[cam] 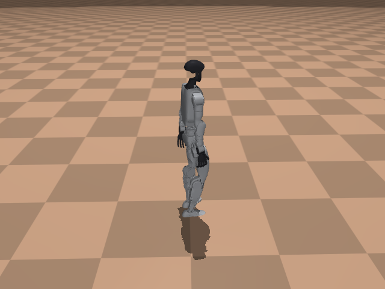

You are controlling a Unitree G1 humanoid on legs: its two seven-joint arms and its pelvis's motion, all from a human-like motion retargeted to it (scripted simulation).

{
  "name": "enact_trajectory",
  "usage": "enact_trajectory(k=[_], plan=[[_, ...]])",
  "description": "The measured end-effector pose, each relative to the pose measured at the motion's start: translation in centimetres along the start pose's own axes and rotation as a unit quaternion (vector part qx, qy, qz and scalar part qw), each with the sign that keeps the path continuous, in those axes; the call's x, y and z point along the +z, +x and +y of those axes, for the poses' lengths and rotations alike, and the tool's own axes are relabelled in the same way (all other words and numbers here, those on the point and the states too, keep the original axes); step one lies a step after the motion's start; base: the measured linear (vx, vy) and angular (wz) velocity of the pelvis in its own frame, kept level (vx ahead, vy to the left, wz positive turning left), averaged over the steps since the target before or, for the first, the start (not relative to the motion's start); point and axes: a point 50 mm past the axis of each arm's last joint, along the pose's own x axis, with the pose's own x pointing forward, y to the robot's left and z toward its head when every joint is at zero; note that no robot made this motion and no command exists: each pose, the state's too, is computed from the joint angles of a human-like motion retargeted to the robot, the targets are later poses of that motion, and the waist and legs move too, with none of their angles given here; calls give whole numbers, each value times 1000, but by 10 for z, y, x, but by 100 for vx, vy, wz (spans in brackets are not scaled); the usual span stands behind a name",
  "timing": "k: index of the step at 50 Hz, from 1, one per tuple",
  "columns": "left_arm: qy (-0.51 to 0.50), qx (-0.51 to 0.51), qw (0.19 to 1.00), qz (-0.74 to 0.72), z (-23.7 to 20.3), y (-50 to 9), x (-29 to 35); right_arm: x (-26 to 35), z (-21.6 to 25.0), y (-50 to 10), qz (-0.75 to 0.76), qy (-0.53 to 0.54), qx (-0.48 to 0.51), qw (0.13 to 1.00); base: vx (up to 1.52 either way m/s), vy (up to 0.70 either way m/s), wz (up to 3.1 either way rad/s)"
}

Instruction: Upper body actions

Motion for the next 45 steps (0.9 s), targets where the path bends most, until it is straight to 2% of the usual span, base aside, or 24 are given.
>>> enact_trajectory(k=[5,14,32,40,45], plan=[[5,-1,1000,15,0,-1,-8,-16,-1,-3,35,10,4,999,0,-3,-20],[16,-6,1000,17,-2,-1,-10,-8,-3,-1,15,-14,7,1000,-6,-6,-3],[38,-14,999,-13,0,0,6,-58,-2,-13,107,47,-9,993,-3,-6,5],[-44,-37,998,31,-11,-4,-36,-13,8,-3,52,61,21,997,-4,-3,-1],[-39,-26,997,68,-1,-11,-65,47,17,3,-23,60,52,997,-15,-6,24]])
